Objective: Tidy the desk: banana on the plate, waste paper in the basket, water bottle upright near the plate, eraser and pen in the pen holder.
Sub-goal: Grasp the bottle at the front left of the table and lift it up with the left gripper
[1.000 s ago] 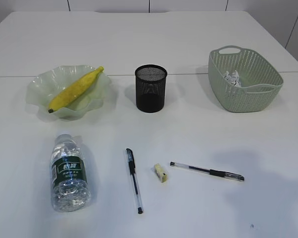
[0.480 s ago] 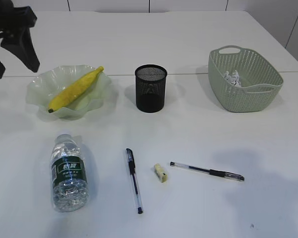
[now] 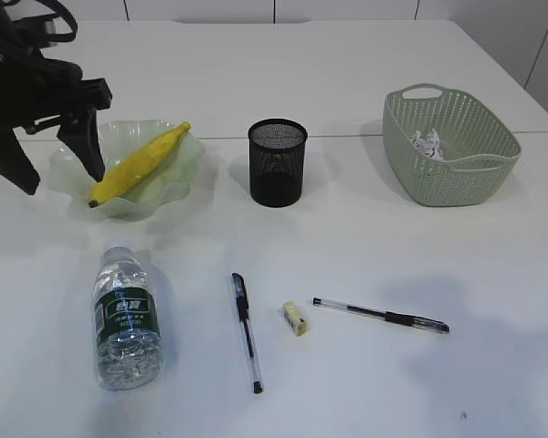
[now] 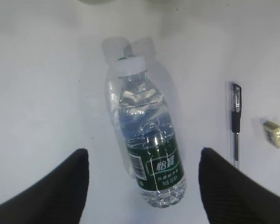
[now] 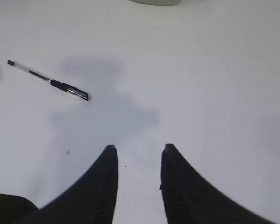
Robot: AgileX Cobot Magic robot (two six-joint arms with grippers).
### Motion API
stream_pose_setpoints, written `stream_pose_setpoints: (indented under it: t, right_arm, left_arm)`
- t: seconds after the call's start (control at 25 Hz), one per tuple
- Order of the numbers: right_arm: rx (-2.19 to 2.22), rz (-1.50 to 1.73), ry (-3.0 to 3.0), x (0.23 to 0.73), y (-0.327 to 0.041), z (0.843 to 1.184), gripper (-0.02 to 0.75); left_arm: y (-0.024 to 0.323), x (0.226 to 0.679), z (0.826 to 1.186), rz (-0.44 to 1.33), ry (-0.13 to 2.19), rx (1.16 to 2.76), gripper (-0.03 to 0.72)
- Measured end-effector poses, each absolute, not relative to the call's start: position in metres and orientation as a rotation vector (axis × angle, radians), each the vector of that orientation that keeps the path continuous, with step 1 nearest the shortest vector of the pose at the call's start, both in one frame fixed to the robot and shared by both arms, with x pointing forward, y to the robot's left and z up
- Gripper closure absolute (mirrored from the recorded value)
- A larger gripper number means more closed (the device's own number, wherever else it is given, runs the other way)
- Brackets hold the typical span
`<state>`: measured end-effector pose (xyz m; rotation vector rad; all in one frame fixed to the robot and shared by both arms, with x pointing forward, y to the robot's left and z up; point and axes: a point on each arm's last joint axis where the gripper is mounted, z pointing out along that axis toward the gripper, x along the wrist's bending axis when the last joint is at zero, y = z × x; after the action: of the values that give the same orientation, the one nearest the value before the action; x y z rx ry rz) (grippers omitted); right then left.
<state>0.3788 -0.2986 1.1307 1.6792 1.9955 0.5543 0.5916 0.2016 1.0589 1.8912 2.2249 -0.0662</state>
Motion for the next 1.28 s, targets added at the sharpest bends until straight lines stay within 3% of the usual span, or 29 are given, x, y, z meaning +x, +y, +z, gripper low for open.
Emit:
stream_pose_setpoints:
  t: [0.64,1.28]
  right_arm:
    - [1.692,0.55,1.983,0.379,-0.298,1.131,0.499]
    - [1.697,0.55,1.979,0.379,-0.298,1.131,0.499]
  left_arm:
    - [0.195,0.598,1.041,-0.14,2.275,1.867,0.169]
    - [0.17,0.602,1.006,0.022,2.486,1.84,0.17]
